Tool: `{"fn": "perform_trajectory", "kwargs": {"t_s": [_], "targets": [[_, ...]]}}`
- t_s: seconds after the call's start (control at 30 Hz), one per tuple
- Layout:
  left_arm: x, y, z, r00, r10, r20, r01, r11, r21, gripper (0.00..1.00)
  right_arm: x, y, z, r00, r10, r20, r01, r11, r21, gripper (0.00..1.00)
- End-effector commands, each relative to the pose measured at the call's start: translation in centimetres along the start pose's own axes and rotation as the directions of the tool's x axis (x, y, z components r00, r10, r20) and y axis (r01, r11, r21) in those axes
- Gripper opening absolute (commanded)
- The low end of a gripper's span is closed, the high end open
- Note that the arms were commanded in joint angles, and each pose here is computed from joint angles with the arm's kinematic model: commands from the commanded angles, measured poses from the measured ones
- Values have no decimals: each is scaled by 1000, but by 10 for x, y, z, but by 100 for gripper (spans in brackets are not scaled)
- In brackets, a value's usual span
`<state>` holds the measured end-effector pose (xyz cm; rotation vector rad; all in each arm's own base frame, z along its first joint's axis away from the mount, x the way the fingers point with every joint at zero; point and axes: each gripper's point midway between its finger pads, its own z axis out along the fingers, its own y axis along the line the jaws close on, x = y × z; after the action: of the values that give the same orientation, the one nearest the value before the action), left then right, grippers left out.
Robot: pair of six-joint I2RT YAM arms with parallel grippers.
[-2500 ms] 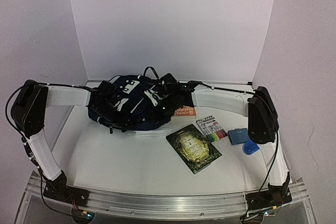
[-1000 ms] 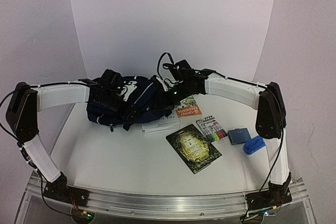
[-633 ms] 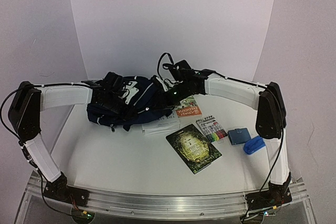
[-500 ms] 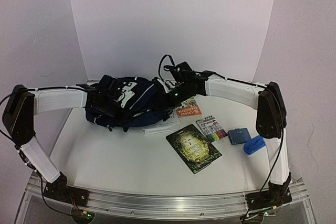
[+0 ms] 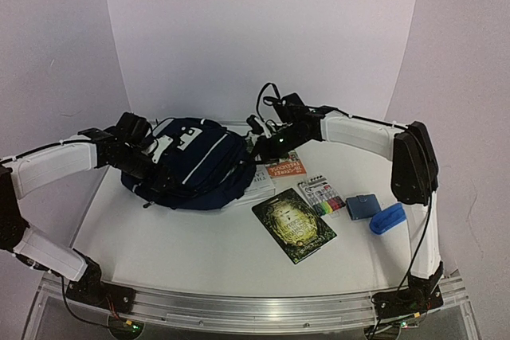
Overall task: Pack the student bag
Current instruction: Unzip the student bag at the center of the board.
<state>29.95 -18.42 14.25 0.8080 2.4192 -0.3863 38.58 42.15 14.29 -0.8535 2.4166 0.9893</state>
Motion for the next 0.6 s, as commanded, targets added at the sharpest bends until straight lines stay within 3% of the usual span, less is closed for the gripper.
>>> {"fn": "perform_trajectory", "kwargs": {"t_s": [0.0, 0.13, 0.37, 0.5, 0.57], "targets": [[-44, -22, -30, 994, 33, 101, -38, 998, 41, 57, -14, 68, -6, 998, -53, 24, 56, 987, -150, 0], [-57, -51, -27, 994, 25, 103, -39, 990, 132, 64, -21, 93, -7, 997, -64, 41, 71, 978, -197, 0], [-66, -74, -1, 996, -11, 85, -9, 975, 224, 64, -26, 120, -10, 996, -64, 55, 76, 964, -254, 0], [-64, -80, 15, 998, -31, 47, 19, 971, 238, 59, -26, 126, -12, 996, -68, 59, 82, 962, -262, 0], [-62, -76, 19, 998, -46, 39, 36, 976, 217, 49, -26, 126, -13, 995, -71, 63, 85, 962, -258, 0]]}}
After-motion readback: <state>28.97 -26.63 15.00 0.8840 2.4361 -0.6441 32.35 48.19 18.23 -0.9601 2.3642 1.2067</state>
